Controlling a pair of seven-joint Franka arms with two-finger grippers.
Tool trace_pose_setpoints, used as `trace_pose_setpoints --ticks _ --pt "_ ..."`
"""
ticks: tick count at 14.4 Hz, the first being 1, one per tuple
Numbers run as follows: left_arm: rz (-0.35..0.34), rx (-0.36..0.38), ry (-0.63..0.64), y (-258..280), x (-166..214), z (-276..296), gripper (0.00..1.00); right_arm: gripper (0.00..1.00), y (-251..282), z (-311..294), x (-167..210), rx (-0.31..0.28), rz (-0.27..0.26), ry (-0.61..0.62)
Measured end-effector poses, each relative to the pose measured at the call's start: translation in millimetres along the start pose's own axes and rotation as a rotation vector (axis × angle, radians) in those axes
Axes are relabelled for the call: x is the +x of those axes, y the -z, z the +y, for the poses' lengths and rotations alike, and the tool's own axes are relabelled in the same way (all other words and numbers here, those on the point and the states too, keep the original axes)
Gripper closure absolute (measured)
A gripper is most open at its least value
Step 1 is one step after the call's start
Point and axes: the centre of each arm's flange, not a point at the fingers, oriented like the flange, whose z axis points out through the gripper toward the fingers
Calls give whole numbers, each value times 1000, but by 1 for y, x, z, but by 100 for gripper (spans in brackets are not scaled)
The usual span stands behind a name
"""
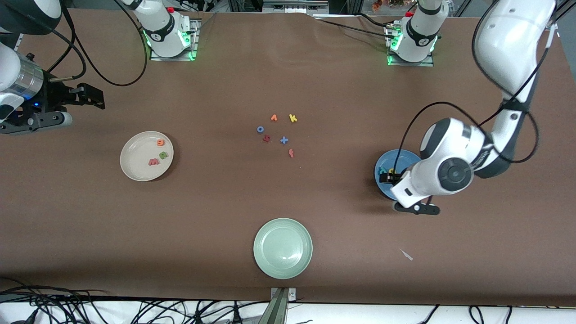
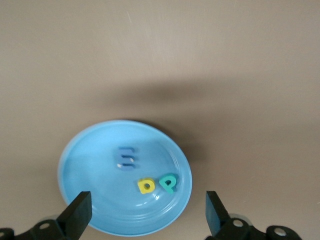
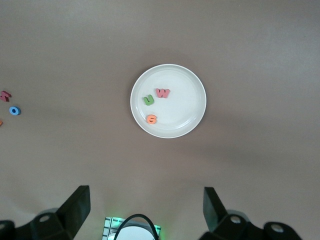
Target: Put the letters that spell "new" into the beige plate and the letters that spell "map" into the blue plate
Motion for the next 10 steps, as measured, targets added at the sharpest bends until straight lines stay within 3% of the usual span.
trace_pose_setpoints --ticks 5,8,10 --pt "208 18 26 131 -17 -8 0 0 -2 4 2 1 4 -22" --pt "224 30 64 180 -34 -28 0 0 -3 9 1 2 4 -31" --pt "184 31 77 195 -47 -40 0 0 -3 9 1 2 4 -33"
